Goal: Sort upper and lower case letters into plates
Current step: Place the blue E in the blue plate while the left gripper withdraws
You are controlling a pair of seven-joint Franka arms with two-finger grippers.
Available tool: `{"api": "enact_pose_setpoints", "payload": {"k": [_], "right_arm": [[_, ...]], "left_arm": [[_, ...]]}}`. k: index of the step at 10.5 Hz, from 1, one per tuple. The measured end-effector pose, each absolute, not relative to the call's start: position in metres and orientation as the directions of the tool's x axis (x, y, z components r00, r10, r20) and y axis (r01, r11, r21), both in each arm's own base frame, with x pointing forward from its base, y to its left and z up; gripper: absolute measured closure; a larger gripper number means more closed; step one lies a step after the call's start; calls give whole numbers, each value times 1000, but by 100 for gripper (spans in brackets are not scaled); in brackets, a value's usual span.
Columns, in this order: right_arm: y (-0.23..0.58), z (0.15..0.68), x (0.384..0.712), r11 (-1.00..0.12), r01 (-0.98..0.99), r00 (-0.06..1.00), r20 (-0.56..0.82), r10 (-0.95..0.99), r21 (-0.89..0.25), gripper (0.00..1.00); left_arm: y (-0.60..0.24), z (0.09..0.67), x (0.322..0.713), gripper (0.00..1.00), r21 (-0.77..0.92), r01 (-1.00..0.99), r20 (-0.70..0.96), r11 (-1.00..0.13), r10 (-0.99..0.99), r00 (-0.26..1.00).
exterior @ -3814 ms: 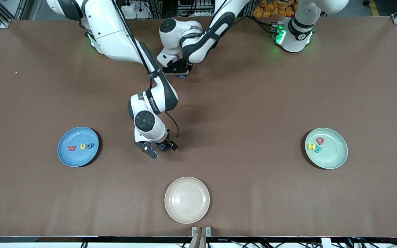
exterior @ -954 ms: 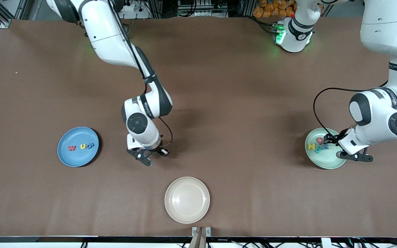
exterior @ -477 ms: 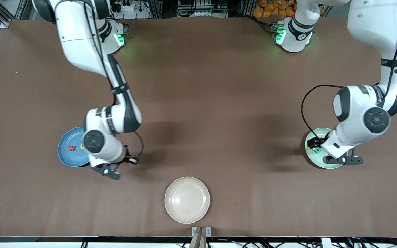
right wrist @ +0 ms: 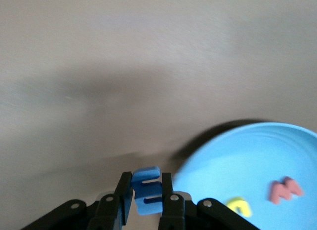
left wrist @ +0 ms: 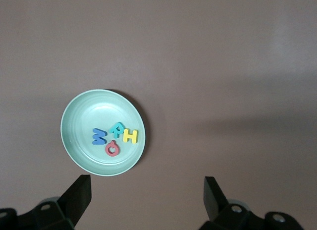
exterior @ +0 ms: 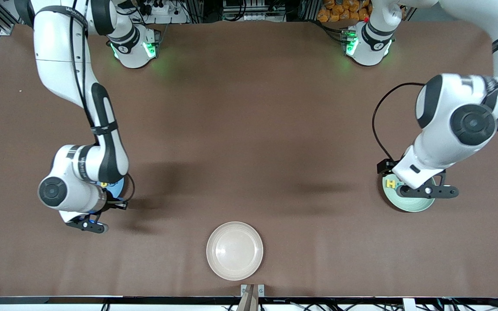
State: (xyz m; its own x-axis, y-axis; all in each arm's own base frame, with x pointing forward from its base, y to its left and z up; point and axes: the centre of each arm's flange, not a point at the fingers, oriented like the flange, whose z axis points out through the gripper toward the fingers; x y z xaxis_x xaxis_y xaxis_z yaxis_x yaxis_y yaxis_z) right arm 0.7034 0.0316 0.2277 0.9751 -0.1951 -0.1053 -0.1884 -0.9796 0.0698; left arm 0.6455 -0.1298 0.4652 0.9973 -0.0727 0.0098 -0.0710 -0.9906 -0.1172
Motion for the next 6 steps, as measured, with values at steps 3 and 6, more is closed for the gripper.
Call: {"api": "enact_pose_setpoints", "payload": {"k": [3,6], "right_arm": [[-18,232,697,-993,-60,991,-110,-70,98,71],[-50,224,689,-993,19,998,-62,11,120,60]], "left_arm": [[-104,518,632,0,-98,-31,42,-995,-36,998],[-101,560,617,0,-86,-26,91,-996,-34,995]]}}
